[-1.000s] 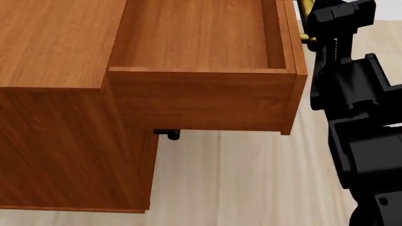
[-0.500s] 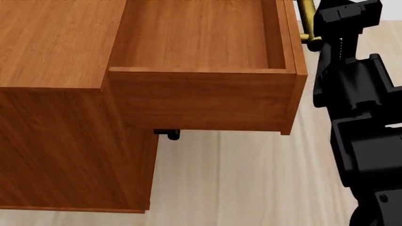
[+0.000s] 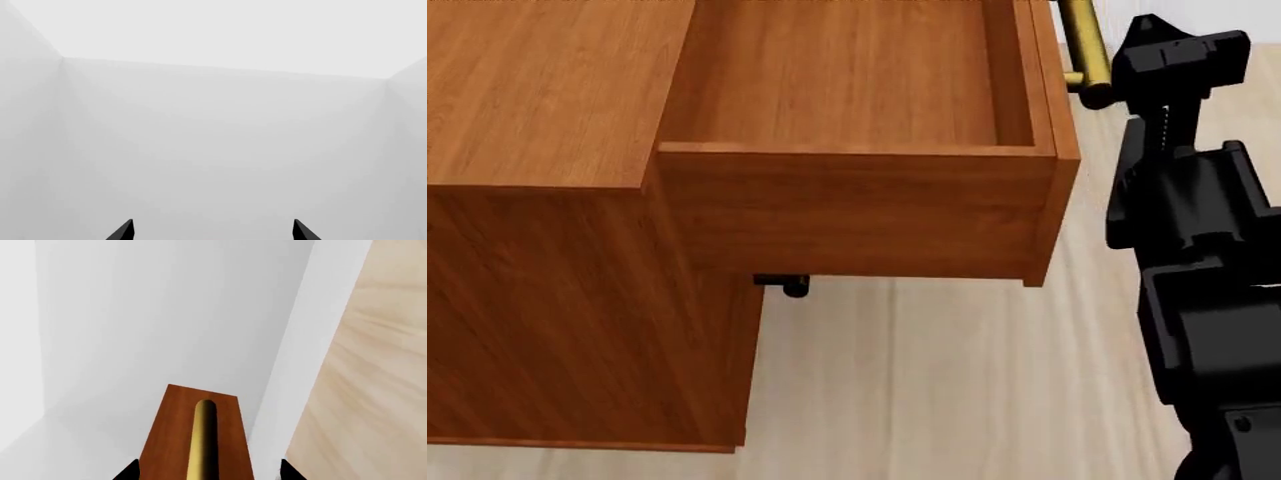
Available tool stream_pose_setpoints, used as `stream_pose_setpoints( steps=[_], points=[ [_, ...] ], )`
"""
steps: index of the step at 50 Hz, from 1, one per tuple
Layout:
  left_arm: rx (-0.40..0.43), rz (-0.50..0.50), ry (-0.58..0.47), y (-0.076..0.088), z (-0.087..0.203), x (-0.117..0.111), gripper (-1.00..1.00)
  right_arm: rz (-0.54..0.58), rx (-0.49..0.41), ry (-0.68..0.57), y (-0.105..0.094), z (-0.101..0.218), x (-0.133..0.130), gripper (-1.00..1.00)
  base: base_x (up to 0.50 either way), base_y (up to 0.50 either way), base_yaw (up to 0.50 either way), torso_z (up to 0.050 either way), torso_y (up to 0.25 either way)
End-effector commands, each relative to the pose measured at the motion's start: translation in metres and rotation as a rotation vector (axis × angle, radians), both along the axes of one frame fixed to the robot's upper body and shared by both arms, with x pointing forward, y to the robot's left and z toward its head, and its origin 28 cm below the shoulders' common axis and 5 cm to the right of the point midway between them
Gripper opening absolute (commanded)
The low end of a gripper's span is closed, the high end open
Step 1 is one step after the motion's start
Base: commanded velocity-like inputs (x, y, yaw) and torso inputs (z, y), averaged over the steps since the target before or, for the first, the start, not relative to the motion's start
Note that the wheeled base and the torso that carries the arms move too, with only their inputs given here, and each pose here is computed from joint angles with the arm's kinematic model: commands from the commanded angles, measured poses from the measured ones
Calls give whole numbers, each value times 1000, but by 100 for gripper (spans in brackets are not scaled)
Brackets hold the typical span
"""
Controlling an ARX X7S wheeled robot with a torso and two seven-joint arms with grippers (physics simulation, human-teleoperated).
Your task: Close the bottom drawer of the cabinet and open the top drawer.
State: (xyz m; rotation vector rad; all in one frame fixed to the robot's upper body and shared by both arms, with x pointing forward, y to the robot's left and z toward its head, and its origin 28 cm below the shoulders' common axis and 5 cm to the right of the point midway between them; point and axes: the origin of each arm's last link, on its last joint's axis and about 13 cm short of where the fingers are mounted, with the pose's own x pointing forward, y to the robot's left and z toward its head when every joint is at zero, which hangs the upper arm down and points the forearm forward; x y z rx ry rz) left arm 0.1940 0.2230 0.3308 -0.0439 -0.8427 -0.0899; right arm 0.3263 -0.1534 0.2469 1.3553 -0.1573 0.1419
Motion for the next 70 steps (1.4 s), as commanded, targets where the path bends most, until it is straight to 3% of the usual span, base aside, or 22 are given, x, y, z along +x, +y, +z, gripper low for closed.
stream_pose_setpoints(
  steps=[1,14,17,18,20,21,23,27,30,38,45,57,63,70],
  points=[
    [-2,0,-1,0,0,0,100,-29,1,2,-7,1,-3,100,0,0,0,0,0],
    [-1,-4,3,-1,-1,1,100,-136,-70,11,-29,6,-22,100,0,0,0,0,0],
    [-1,-6,3,-1,-1,1,100,-166,-128,25,-31,6,-24,100,0,0,0,0,0],
    [2,-4,3,-1,-1,1,100,-208,-227,43,-32,5,-24,100,0,0,0,0,0],
    [1,-5,4,-1,-1,1,100,-223,-276,51,-34,6,-23,100,0,0,0,0,0],
    [1,-5,4,-1,-1,1,100,-227,-348,57,-34,7,-23,100,0,0,0,0,0],
    [1,-5,6,-2,-2,2,100,-222,-340,56,-34,9,-23,100,0,0,0,0,0],
    [0,-7,10,-2,-4,3,100,-248,-449,62,-34,16,-25,100,0,0,0,0,0],
    [-2,-6,11,-2,-5,4,100,-260,-482,62,-35,19,-27,100,0,0,0,0,0],
    [-3,-9,14,-2,-6,5,100,-258,-687,60,-34,28,-26,100,0,0,0,0,0],
    [-5,-11,16,-3,-7,5,100,-260,-815,48,-32,42,-27,100,0,0,0,0,0],
    [-11,-15,18,-2,-9,5,100,-311,-1136,31,-29,88,-42,100,0,0,0,0,0],
    [-13,-17,18,-2,-9,5,100,-306,-1172,39,-30,104,-46,100,0,0,0,0,0],
    [-8,-25,19,-4,-8,5,100,-273,-1290,49,-28,127,-46,100,0,0,0,0,0]
  ],
)
